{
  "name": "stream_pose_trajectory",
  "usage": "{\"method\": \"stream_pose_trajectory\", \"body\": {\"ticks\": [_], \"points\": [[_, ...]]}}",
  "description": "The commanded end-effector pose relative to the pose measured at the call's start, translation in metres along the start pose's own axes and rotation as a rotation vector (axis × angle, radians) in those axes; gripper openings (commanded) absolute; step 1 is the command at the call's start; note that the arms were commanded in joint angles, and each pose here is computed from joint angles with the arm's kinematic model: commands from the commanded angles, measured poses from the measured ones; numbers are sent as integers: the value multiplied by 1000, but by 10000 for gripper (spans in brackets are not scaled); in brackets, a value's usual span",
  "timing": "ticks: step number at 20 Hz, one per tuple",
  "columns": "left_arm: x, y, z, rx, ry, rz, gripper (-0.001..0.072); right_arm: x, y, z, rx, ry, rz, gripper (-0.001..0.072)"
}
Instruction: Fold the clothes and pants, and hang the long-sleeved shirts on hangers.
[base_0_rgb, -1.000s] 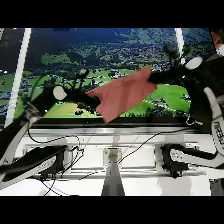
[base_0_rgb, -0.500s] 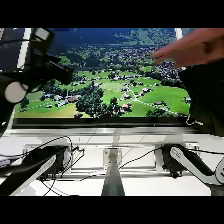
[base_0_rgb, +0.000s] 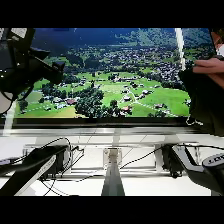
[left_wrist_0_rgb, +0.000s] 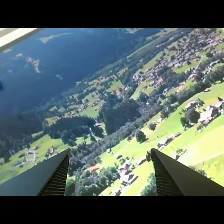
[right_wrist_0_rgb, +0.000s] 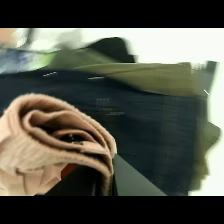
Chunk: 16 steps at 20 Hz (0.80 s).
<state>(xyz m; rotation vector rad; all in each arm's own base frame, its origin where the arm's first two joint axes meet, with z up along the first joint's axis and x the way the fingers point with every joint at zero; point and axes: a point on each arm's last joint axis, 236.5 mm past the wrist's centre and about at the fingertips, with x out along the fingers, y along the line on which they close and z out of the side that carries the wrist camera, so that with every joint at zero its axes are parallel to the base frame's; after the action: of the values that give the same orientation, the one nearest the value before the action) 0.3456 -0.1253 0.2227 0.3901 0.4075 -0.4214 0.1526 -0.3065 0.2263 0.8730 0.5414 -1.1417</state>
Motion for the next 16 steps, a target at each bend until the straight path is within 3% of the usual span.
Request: {"method": "stream_pose_trajectory", "body": {"ticks": [1, 2, 4, 6, 9, 10, 12, 16], "points": [[-1, 1, 1, 2, -3, 4, 542, -9, -56, -2, 159, 30, -124, 59], [-1, 1, 1, 2, -3, 4, 542, -9, -54, -2, 159, 32, -117, 240], [-1, 1, 1, 2, -3, 4, 542, -7, -40, -5, 125, 51, -58, 675], [-1, 1, 1, 1, -3, 4, 542, -6, -22, -3, 59, 48, 22, 693], [-1, 1, 1, 2, -3, 4, 542, -12, 42, -5, -97, 31, 259, 676], [-1, 1, 1, 2, -3, 4, 542, -15, 65, -13, -176, 40, 325, 625], [-1, 1, 1, 1, -3, 4, 543, -21, 115, -42, -401, 58, 439, 478], [-1, 1, 1, 2, -3, 4, 542, -61, 218, -126, -806, 56, 726, 24]]}}
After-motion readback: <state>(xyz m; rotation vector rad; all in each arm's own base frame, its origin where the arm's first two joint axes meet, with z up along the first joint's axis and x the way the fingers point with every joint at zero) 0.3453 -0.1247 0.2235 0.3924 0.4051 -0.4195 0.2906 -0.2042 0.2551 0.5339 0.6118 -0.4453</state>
